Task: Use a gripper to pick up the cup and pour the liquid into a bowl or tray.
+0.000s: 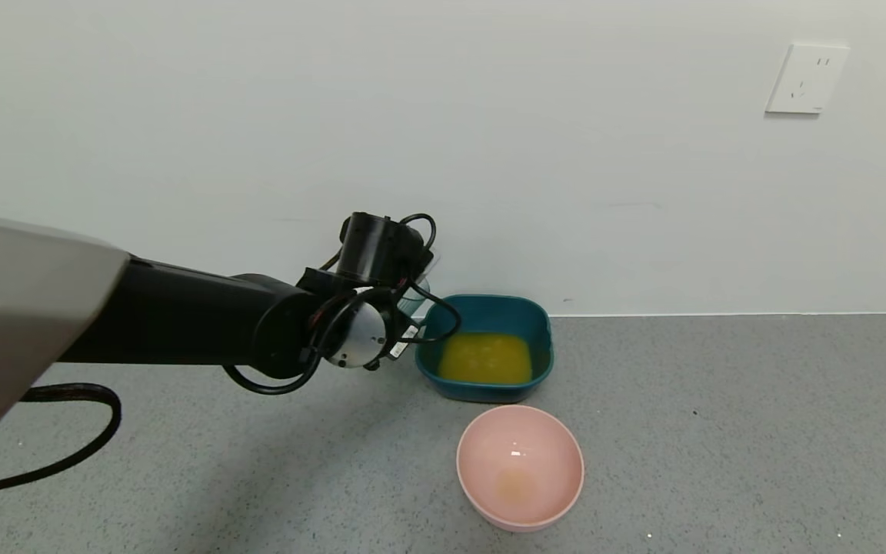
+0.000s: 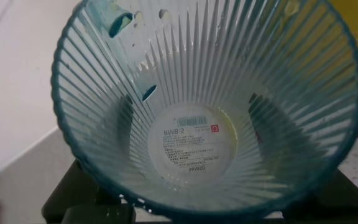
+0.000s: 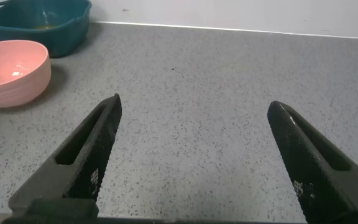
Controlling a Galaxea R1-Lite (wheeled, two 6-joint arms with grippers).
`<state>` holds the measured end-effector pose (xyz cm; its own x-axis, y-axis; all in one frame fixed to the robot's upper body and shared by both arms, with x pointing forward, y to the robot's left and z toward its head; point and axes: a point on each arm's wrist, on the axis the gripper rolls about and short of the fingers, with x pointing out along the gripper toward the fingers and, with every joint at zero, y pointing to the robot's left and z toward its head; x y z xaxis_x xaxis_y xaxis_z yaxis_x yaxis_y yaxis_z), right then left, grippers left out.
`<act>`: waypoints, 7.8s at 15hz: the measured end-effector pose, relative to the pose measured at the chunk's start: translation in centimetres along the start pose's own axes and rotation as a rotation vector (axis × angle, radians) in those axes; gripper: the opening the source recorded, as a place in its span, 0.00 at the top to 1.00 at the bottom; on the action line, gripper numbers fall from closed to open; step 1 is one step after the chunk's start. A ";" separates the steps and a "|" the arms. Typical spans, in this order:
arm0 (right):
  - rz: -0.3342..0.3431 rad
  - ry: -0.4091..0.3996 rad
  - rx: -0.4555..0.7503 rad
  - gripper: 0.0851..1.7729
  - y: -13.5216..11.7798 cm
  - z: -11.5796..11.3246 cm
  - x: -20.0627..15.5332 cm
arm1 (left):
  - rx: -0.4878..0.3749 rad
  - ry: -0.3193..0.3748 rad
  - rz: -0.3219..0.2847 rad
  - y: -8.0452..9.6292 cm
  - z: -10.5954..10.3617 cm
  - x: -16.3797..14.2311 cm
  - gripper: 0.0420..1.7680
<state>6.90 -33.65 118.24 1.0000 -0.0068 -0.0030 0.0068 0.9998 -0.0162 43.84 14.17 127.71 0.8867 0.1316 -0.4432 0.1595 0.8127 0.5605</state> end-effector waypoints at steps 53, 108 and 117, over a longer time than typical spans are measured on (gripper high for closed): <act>0.000 0.000 0.000 0.04 0.0 0.0 0.0 | -0.538 0.162 -0.092 2.4 -11.6 7.3 0.28; 0.000 0.000 0.000 0.04 0.0 0.0 0.0 | -0.629 -0.033 -0.350 6.2 -14.0 -9.5 0.03; 0.000 0.000 0.000 0.04 0.0 0.0 0.0 | -0.627 -0.168 -0.458 7.3 -17.0 -15.3 0.03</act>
<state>6.90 -33.65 118.24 1.0000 -0.0070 -0.0030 0.0070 0.9998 -0.0164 24.02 27.79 126.70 0.8536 -0.3403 -0.3944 0.2947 0.9398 -0.1732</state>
